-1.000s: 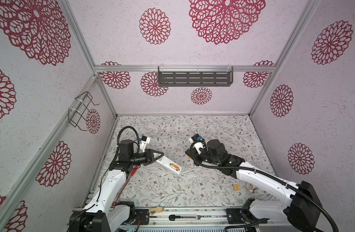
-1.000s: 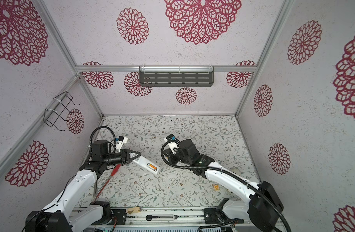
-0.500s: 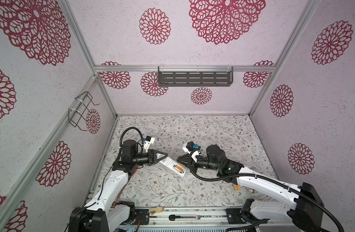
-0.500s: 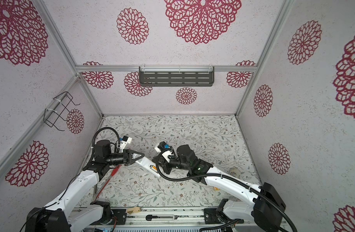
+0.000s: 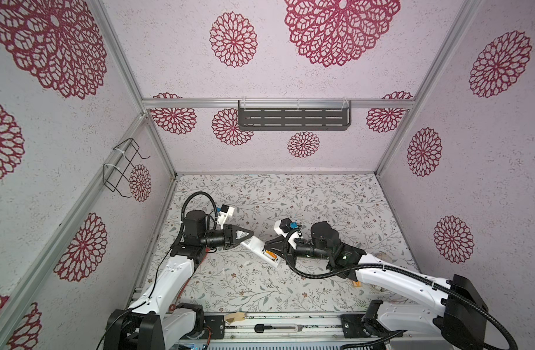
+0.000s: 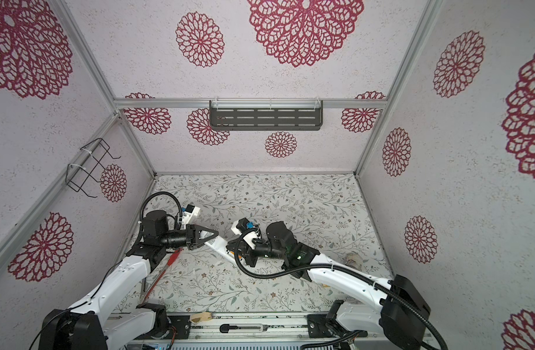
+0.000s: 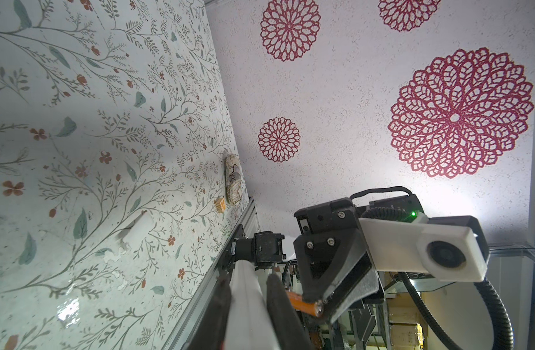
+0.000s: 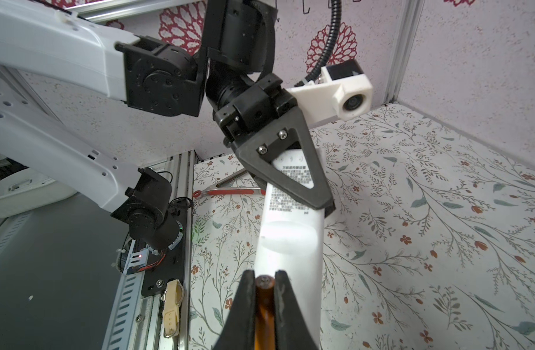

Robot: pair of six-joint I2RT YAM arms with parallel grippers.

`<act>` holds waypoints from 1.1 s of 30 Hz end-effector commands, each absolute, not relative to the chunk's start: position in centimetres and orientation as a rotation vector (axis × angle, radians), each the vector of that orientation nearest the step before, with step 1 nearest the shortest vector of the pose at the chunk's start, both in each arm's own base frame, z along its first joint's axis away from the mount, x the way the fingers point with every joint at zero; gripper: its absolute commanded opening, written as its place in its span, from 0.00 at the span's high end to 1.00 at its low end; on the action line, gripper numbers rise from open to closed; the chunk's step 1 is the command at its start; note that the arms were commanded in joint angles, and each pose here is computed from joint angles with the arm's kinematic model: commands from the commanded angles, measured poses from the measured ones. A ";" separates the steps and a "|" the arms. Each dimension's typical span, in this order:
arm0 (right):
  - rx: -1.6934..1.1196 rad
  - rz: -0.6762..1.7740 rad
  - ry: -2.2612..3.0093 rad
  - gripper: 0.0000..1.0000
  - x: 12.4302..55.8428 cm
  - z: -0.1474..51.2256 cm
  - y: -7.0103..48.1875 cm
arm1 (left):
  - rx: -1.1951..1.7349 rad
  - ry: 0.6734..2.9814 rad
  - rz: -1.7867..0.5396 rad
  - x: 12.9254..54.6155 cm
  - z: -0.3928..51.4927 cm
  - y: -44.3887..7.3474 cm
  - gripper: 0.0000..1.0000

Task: Load the batteries into the remote control
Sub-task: 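Lift the battery with the right gripper and carry it over the remote's compartment, then lower the battery into the compartment beside the first battery with the right gripper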

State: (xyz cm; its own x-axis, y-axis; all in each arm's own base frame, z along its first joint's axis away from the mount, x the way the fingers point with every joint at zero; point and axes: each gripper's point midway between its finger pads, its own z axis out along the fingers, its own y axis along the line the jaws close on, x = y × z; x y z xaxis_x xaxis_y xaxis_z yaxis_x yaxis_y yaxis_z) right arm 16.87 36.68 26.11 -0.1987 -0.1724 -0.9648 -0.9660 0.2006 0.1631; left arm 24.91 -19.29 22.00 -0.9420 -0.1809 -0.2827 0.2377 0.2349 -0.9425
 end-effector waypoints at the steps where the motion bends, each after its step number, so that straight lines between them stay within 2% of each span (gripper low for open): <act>1: -1.121 1.124 1.508 0.87 16.4 26.7 37.1 | 0.101 2.153 -1.778 24.7 22.5 -19.6 1.00; 21: -1.151 1.031 1.676 0.88 16.6 21.4 36.1 | 0.090 2.140 -1.777 24.9 22.7 -19.3 1.00; 33: -1.151 0.986 1.687 0.83 17.1 21.7 35.9 | 0.073 2.148 -1.777 25.1 22.4 -19.2 1.00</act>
